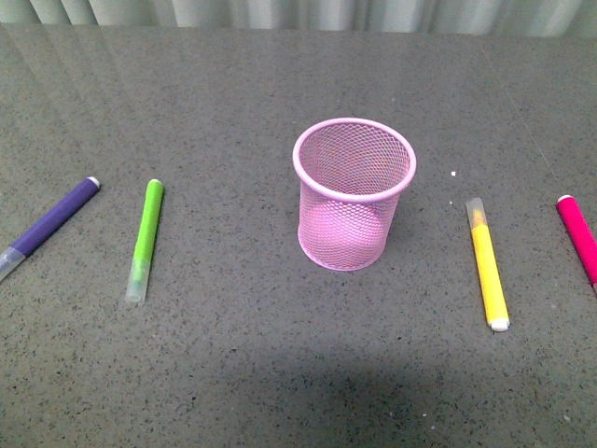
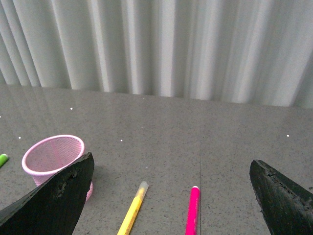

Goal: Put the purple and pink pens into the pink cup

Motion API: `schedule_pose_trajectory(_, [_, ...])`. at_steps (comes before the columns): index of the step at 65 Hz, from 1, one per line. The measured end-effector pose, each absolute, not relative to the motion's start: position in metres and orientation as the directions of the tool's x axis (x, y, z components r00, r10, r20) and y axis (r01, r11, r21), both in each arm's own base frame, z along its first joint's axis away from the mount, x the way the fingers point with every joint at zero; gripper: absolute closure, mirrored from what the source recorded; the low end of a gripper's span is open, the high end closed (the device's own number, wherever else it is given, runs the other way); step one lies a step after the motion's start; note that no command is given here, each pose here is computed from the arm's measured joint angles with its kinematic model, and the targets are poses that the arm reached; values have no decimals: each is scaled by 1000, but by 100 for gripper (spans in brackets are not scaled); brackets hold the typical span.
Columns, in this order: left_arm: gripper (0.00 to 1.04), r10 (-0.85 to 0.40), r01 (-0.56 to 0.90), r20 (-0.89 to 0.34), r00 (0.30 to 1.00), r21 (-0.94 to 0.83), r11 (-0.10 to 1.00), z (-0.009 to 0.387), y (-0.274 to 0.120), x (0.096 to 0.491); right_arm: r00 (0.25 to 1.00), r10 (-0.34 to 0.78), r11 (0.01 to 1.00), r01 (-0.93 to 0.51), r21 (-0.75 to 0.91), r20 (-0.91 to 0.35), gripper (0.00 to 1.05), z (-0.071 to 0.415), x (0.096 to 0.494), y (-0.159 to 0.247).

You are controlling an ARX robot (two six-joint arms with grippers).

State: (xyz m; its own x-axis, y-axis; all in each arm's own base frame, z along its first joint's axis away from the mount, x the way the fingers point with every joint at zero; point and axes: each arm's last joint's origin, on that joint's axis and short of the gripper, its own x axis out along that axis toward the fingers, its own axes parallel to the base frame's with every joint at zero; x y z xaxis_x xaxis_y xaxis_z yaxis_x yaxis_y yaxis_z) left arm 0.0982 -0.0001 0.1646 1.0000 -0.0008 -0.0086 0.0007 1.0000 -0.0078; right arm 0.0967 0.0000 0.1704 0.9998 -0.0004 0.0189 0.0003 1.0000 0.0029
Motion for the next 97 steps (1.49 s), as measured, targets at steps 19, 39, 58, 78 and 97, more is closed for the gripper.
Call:
schedule_pose_trajectory(19, [8,-1,1,-9,1000,-8,1000,165,0,98,1000,0,1000,0,3,19,7,170,97,0])
schedule_pose_trajectory(39, [8,-1,1,-9,1000,-8,1000,165,0,98,1000,0,1000,0,3,19,7,170,97,0])
schedule_pose_trajectory(58, [8,72,-79,-194,978,-32,996,165,1,98,1000,0,1000,0,3,19,7,170,97,0])
schedule_pose_trajectory(78, [8,-7,-24,-611,791,-43,999,224,19,143,1000,0,1000,0,3,19,7,170,97,0])
schedule_pose_trajectory(97, [8,-46,127,-569,821,104,986,271,28,252,1000,0,1000,0,3,19,7,170,97,0])
